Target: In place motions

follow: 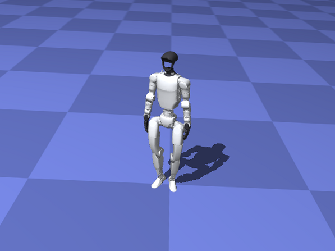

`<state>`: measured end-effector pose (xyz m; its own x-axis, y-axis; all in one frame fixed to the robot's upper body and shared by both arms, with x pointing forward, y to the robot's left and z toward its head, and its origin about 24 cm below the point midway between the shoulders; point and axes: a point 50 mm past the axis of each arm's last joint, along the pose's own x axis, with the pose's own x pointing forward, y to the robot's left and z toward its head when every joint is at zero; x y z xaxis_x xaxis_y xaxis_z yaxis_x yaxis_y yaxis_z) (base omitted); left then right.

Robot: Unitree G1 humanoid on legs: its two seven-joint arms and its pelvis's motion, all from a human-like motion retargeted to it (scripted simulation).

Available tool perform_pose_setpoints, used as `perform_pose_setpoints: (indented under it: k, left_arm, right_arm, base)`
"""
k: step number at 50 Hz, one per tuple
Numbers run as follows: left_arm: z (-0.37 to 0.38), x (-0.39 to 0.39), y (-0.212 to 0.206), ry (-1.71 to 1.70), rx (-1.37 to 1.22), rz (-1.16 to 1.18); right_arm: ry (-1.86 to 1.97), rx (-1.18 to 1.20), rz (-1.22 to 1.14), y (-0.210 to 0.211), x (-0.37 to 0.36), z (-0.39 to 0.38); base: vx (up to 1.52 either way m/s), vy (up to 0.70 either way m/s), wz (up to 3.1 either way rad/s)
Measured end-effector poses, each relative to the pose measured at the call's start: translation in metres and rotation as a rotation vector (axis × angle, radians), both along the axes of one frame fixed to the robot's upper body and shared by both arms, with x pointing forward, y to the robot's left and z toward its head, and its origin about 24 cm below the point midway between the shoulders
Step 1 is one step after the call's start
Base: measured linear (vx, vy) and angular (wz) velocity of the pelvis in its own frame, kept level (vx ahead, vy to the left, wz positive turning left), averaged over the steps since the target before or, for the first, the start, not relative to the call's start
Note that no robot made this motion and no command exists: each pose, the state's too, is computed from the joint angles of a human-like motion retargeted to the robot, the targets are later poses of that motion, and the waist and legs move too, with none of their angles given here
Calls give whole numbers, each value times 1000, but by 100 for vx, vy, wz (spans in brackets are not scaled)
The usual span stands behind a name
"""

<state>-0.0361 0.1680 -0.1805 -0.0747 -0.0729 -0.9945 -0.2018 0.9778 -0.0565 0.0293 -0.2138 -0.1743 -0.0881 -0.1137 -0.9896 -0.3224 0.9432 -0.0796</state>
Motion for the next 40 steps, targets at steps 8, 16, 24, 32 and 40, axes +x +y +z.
perform_pose_setpoints:
  k: [8, 16, 24, 32, 40]
  left_arm:
    - [10, -42, -39, 211, -111, 454]
    - [21, -86, -18, 324, 7, 359]
    - [11, -52, -6, 253, 110, 345]
    - [10, 143, -9, -375, 38, 103]
    - [48, 240, -12, -713, -28, 139]
  right_arm:
    - [-455, 377, 382, 99, 153, 34]
    - [-691, 391, 619, 128, 192, 62]
    - [-274, 268, 449, 66, 80, 6]
    - [128, 0, -119, -29, -63, 7]
    - [310, -250, -261, -68, -123, 33]
  base:
    - [-24, 1, -11]
    - [12, -6, 38]
    - [42, -12, 40]
    - [6, -13, 40]
    - [-7, 0, -17]
